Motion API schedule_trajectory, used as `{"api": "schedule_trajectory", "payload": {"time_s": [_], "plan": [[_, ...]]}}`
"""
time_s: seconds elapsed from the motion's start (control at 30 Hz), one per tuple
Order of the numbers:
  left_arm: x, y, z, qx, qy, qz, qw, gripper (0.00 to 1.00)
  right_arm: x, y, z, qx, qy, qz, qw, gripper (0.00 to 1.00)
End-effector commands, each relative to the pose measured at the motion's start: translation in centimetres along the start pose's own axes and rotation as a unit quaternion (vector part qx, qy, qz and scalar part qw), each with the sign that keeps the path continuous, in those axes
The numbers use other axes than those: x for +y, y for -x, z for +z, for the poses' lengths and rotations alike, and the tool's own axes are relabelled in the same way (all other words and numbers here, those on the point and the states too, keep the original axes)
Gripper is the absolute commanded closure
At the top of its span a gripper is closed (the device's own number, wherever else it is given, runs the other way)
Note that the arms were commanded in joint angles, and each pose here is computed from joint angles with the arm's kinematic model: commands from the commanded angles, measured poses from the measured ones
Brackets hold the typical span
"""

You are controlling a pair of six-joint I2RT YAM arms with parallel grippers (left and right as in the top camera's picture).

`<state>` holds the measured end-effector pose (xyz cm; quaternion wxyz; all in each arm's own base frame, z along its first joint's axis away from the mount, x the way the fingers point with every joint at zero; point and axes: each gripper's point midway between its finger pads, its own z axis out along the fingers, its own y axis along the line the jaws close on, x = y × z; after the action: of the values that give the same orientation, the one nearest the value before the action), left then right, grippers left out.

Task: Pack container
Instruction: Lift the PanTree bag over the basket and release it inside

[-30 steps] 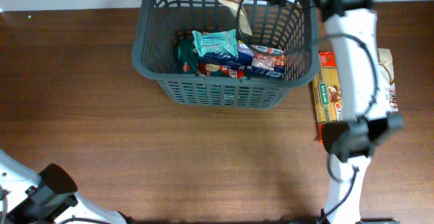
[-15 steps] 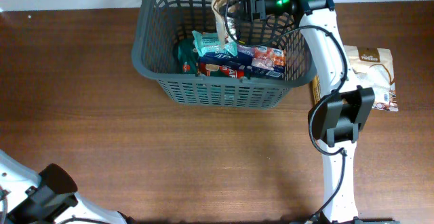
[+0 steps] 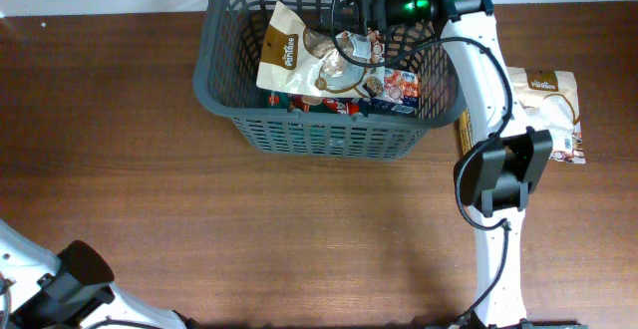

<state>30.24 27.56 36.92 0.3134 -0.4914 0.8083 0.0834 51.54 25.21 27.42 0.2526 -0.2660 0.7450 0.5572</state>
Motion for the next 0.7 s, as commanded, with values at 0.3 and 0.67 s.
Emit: {"api": "schedule_trajectory", "payload": {"time_s": [0.3, 0.67], "plan": [[-0.1, 0.2, -0.1, -0.004, -0.006, 0.007, 1.0, 0.01, 8.8, 4.1, -18.2, -0.051, -0.474, -0.117, 0.871, 0.01], [-0.1, 0.2, -0.1, -0.004, -0.006, 0.007, 1.0, 0.01, 13.8, -2.9, -39.9, -0.085, -0.755, 0.016, 0.65, 0.01]]}}
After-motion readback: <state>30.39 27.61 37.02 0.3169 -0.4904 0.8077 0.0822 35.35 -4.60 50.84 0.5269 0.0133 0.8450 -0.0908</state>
